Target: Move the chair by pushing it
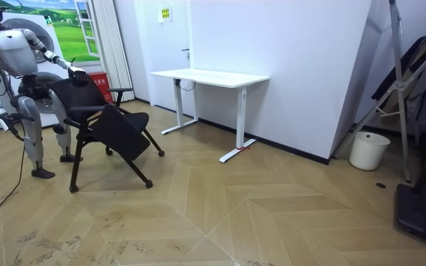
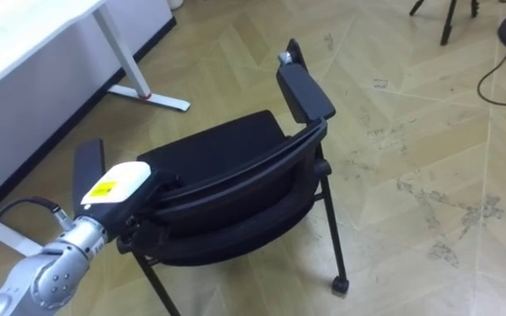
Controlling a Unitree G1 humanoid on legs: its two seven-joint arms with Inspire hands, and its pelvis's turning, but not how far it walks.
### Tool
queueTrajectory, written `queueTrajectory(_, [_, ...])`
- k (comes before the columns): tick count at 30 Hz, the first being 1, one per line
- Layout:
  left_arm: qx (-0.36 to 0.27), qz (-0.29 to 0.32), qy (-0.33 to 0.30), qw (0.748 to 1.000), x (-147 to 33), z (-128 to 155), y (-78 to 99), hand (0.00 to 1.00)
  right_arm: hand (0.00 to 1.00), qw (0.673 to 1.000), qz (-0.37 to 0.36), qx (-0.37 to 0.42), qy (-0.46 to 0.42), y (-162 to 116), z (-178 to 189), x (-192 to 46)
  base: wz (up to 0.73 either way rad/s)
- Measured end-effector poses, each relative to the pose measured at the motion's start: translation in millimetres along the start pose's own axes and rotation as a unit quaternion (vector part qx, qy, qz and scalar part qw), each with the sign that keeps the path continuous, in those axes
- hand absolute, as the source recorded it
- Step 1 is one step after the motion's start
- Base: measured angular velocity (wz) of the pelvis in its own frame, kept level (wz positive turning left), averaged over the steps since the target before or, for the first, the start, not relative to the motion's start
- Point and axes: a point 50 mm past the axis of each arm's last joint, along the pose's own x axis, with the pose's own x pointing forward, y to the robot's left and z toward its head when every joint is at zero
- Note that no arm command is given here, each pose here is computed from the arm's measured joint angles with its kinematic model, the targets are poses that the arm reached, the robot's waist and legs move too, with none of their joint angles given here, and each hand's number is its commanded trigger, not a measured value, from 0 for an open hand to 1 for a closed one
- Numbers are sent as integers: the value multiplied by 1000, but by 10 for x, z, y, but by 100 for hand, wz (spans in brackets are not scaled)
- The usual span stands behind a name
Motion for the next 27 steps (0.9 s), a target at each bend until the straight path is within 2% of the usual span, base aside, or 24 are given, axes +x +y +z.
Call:
queueTrajectory(15, [2, 9, 9, 1000, 1, -26, 38, 100, 0, 999, 23, 22, 9, -11, -50, -14, -1])
queueTrajectory(22, [7, 12, 12, 1000, -10, -58, 62, 100, 0, 997, -13, 66, 45, -264, -329, -130, -4])
queueTrajectory(25, [9, 14, 19, 1000, -28, -107, 99, 100, 0, 990, -51, 123, 55, -433, -520, -232, 1])
queueTrajectory(27, [6, 21, 27, 999, -40, -150, 143, 100, 0, 976, -90, 188, 58, -564, -688, -330, 0])
